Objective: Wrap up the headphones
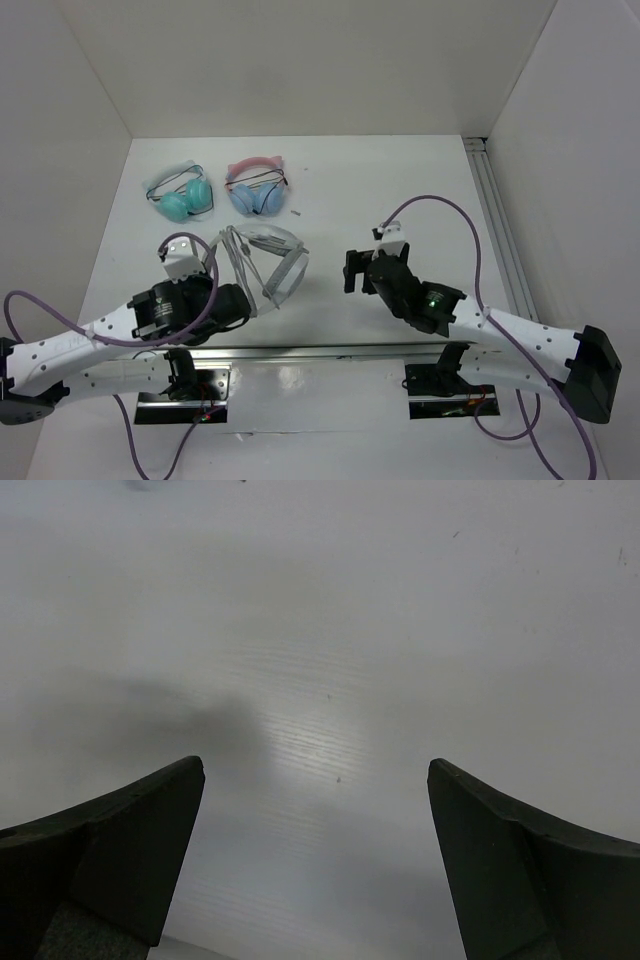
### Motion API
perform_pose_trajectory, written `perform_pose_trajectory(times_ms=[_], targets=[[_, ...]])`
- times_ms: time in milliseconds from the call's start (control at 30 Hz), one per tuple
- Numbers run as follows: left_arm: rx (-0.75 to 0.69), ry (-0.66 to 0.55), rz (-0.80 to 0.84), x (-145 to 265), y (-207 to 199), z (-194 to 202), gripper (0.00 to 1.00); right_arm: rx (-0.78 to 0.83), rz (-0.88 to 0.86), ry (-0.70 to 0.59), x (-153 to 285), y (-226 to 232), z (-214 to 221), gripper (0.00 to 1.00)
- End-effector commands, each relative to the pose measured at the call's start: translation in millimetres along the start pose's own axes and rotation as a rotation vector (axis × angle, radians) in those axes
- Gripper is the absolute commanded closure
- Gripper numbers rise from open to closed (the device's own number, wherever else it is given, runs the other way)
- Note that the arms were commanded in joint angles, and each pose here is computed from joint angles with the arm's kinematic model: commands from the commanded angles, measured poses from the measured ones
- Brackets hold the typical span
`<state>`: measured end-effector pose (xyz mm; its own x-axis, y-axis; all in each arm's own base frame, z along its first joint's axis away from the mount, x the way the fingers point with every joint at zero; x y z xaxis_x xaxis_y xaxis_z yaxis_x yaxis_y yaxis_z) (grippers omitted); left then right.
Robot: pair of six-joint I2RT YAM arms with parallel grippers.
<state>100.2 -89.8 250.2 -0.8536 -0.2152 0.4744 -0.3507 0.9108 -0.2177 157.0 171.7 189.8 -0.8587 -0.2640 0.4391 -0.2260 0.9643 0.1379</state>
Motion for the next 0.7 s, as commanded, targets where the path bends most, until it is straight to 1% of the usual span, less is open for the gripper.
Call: perform_pose_trajectory(times_ms=[0, 167, 200, 367, 500, 567, 633, 667], targets=[[0.243, -0.046, -0.005, -2.1, -5.9, -3.9, 1.00, -0.015, 0.002, -0.037, 7.8, 5.7, -6.4, 0.00], [0.280, -0.008, -0.040, -5.1, -0.5, 7.5, 1.00, 0.013, -0.015, -0.014, 3.1, 11.2, 8.7, 0.00], [0.290, -0.009, -0.048, -5.1, 0.9, 7.5, 1.00, 0.028, -0.015, 0.008, 0.8, 10.6, 15.3, 0.00], [0.316, -0.011, -0.057, -5.8, 7.5, 9.4, 1.00, 0.051, -0.020, 0.037, -7.3, 10.9, 34.4, 0.00], [0.344, -0.030, -0.107, -12.7, 14.0, 9.2, 1.00, 0.045, -0.026, 0.048, -11.7, 11.8, 42.2, 0.00], [0.338, -0.035, -0.150, -19.5, 12.2, 8.4, 1.00, 0.044, -0.034, 0.052, -12.9, 13.5, 43.0, 0.00], [0.257, -0.022, -0.174, -25.2, 9.6, 5.2, 1.00, 0.051, -0.062, 0.071, -13.7, 18.3, 47.0, 0.00], [0.310, -0.015, -0.165, -35.2, -2.6, -0.5, 1.00, 0.051, -0.062, 0.071, -13.7, 18.4, 47.0, 0.00]])
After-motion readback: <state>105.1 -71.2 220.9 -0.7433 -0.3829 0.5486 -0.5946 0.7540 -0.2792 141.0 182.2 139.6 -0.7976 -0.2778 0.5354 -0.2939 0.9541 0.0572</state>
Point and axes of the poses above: each gripper's point midway between its finger pads, its own x axis back along the fingers, its own y axis along the line the jaws close on, z = x × y, the point moved 9 cm from there along x, back along the fingers, and after that the axes turned 3 degrees about x, right-handed, at the moved point
